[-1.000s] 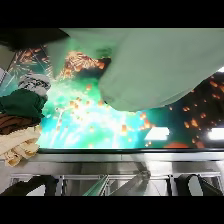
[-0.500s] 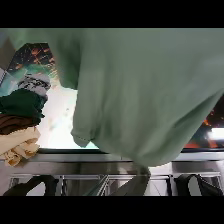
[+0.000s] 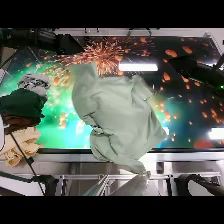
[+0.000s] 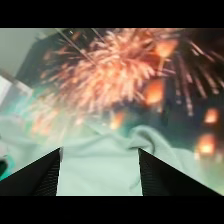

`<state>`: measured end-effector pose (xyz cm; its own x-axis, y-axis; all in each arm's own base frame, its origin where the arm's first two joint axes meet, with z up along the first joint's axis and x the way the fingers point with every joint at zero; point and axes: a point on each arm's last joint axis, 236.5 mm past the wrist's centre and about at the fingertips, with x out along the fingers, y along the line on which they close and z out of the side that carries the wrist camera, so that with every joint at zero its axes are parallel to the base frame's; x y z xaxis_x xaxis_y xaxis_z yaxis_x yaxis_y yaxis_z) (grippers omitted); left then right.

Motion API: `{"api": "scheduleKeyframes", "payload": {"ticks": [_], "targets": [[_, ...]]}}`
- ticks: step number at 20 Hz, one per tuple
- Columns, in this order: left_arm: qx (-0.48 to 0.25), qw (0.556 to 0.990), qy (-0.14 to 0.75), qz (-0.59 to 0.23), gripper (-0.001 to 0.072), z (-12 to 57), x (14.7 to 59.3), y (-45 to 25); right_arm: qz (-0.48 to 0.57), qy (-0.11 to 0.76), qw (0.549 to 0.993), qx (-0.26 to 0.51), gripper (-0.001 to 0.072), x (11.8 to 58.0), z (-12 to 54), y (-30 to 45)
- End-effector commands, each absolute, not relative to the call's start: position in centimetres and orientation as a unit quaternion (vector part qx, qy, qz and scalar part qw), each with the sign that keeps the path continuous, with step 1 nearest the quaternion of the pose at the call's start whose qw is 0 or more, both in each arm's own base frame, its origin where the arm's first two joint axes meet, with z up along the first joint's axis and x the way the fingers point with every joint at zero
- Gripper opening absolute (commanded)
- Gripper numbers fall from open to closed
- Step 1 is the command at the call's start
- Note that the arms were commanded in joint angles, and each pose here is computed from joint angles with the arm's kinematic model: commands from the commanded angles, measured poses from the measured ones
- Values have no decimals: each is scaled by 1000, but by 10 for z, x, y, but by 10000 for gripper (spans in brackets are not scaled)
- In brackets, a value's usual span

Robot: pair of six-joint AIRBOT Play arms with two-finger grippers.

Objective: Fold the shirts.

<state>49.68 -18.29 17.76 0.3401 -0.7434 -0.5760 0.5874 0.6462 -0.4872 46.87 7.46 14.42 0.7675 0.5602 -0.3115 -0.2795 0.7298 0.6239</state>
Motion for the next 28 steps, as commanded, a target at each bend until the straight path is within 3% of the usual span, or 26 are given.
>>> {"api": "scheduleKeyframes", "payload": {"ticks": [1, 6, 10, 14, 17, 22, 23, 24, 26, 27, 28], "targets": [[-161, 792, 466, -360, 711, 140, 515, -141, 243, 297, 877, 290, 525, 477, 116, 50], [-231, 677, 610, -341, 691, 88, 419, -106, 128, 476, 831, 260, 525, 397, 26, -51], [-249, 592, 696, -322, 692, 24, 319, -131, 142, 548, 772, 290, 525, 337, -43, -31], [-237, 536, 757, -290, 692, -41, 233, -157, 176, 602, 719, 299, 523, 305, -86, 12], [-207, 517, 780, -286, 693, -75, 198, -181, 211, 637, 686, 283, 520, 295, -102, 48], [-134, 495, 800, -312, 692, -108, 192, -225, 265, 664, 649, 261, 517, 283, -112, 103], [-125, 491, 802, -316, 692, -113, 196, -231, 271, 663, 646, 263, 479, 284, -111, 110], [-118, 483, 807, -319, 691, -117, 199, -235, 276, 660, 646, 266, 369, 285, -109, 114], [-117, 465, 816, -322, 688, -122, 202, -238, 283, 654, 645, 277, 340, 288, -103, 119], [-117, 455, 822, -323, 535, -124, 202, -239, 288, 653, 642, 280, 287, 289, -100, 121], [-117, 452, 823, -323, 380, -126, 202, -239, 291, 649, 642, 286, 100, 290, -97, 123]]}}
